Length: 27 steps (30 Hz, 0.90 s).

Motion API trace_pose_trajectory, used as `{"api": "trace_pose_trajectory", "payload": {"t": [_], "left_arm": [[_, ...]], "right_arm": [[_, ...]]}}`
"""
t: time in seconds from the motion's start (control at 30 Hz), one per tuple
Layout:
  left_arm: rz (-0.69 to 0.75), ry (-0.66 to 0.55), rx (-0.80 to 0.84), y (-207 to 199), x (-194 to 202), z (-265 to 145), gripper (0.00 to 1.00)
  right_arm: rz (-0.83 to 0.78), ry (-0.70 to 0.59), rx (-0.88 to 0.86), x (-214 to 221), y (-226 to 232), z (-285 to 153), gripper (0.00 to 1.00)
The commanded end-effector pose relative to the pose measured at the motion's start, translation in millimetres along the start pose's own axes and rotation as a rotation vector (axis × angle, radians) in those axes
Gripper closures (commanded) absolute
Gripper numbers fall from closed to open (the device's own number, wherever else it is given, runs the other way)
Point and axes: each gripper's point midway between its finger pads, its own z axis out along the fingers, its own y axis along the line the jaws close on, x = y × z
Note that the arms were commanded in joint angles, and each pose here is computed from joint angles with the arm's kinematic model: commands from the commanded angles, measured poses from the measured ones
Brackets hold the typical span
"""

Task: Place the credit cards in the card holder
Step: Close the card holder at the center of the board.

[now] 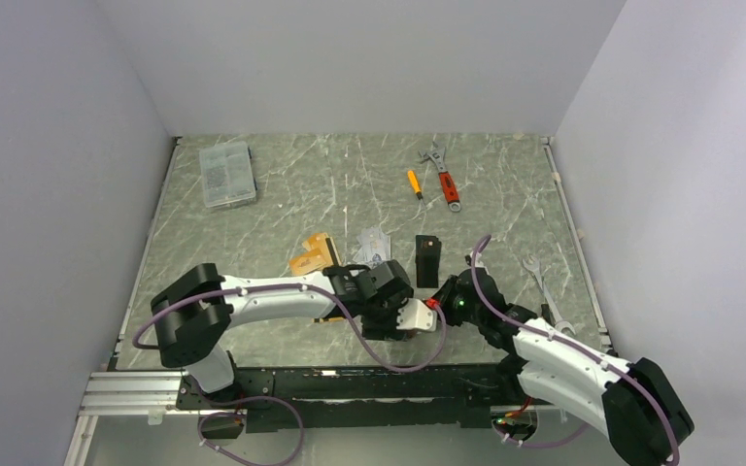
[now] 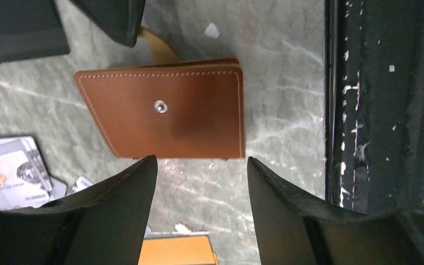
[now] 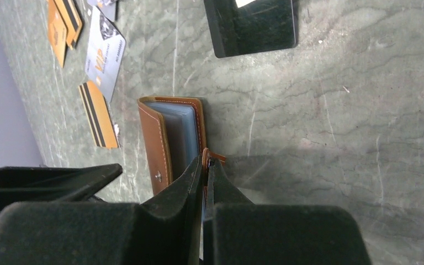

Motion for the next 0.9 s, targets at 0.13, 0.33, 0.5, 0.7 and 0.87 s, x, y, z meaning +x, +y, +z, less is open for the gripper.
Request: {"api": "trace_pose_trajectory", "payload": {"t": [0.13, 0.33, 0.5, 0.7, 0.87], "left_arm": [[0.109, -0.021, -0.036, -4, -19, 24, 0.44], [0.145, 0.000, -0.039, -10, -4, 35, 0.76], [0.165, 0.008, -0.019, -16, 2, 38, 0.90], [0.162, 0.024, -0.002, -21, 10, 41, 0.91], [0.153, 0.039, 0.002, -24, 16, 40, 0.92]], "right_arm": [[-0.017, 0.004, -0.016, -1, 3, -1, 1.00], [-0.041, -0.015, -0.072, -2, 9, -5, 1.00], [-0.061, -0.008, -0.105, -2, 17, -4, 1.00], [-0.077, 0.001, -0.056, -3, 12, -6, 0.91], [-0.089, -0.015, 0.062, -13, 1, -14, 0.77]]}}
